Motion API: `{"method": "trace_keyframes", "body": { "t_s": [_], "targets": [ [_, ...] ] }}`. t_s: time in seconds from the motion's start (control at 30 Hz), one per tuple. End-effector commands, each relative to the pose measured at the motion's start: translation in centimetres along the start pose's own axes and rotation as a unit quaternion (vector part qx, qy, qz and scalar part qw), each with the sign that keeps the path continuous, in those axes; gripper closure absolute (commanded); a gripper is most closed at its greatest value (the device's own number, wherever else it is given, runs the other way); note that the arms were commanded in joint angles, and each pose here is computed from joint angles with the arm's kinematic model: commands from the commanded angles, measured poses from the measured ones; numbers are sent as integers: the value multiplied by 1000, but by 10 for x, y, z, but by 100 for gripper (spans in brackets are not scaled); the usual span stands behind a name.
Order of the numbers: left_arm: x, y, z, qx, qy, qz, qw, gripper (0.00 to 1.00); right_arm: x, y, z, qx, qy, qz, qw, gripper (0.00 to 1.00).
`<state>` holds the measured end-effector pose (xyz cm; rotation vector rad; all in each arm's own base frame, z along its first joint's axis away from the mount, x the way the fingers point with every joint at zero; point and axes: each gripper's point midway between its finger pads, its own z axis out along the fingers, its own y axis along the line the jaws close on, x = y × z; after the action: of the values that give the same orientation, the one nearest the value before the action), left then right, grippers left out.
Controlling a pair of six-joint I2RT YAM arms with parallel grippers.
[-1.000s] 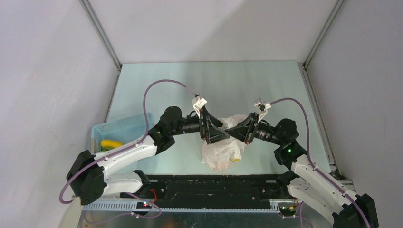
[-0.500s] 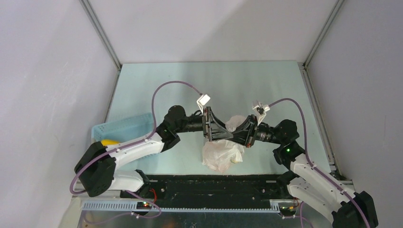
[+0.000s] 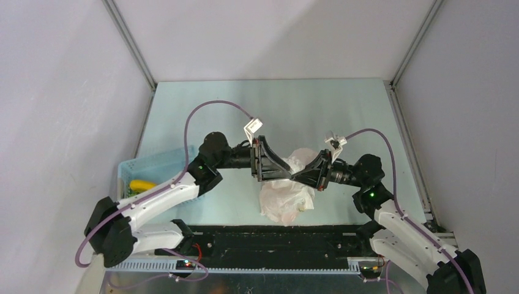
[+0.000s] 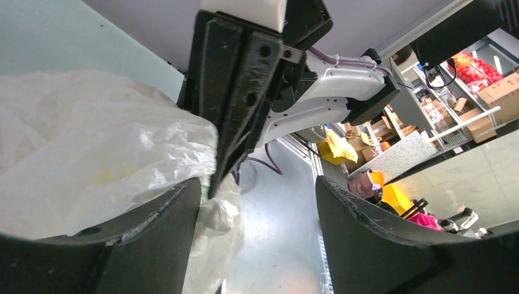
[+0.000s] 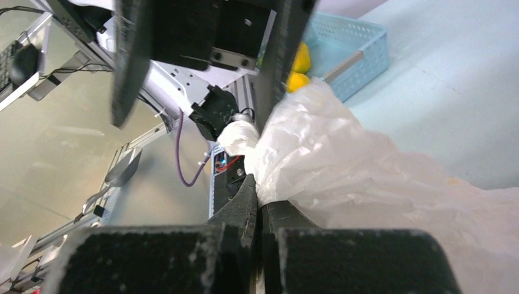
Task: Place the fake fruits into the plastic bag and tie a complex knot
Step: Tie the plastic bag at the center of the board.
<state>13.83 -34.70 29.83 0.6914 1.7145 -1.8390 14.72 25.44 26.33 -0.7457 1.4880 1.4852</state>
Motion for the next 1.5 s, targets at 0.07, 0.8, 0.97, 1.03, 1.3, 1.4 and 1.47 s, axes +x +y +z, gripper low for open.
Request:
{"method": "trace_keyframes", "body": {
  "t_s": [0.07,0.8,0.97,1.03,1.3,1.4,1.47],
  "targets": [
    [-7,-19,-14,-5,13,30,999,29,4,-16,-5,31,-6,-4,1000,100],
    [-20,24,-19,-134,12,38,990,25,-1,-11,-6,17,-13,-5,1000,100],
    [-16,28,-19,-139,17,24,990,25,0,-11,-5,16,-11,-5,1000,100],
    [-12,35,-22,-157,24,19,987,24,-1,-11,-5,15,-12,-5,1000,100],
    [-4,55,-23,-192,36,0,981,23,-2,-8,-5,6,-12,-5,1000,100],
    [-10,51,-19,-179,28,1,983,21,-1,-7,-5,3,-11,-4,1000,100],
    [-14,48,-15,-165,20,1,986,21,-1,-6,-4,0,-9,-3,1000,100]
  ]
}}
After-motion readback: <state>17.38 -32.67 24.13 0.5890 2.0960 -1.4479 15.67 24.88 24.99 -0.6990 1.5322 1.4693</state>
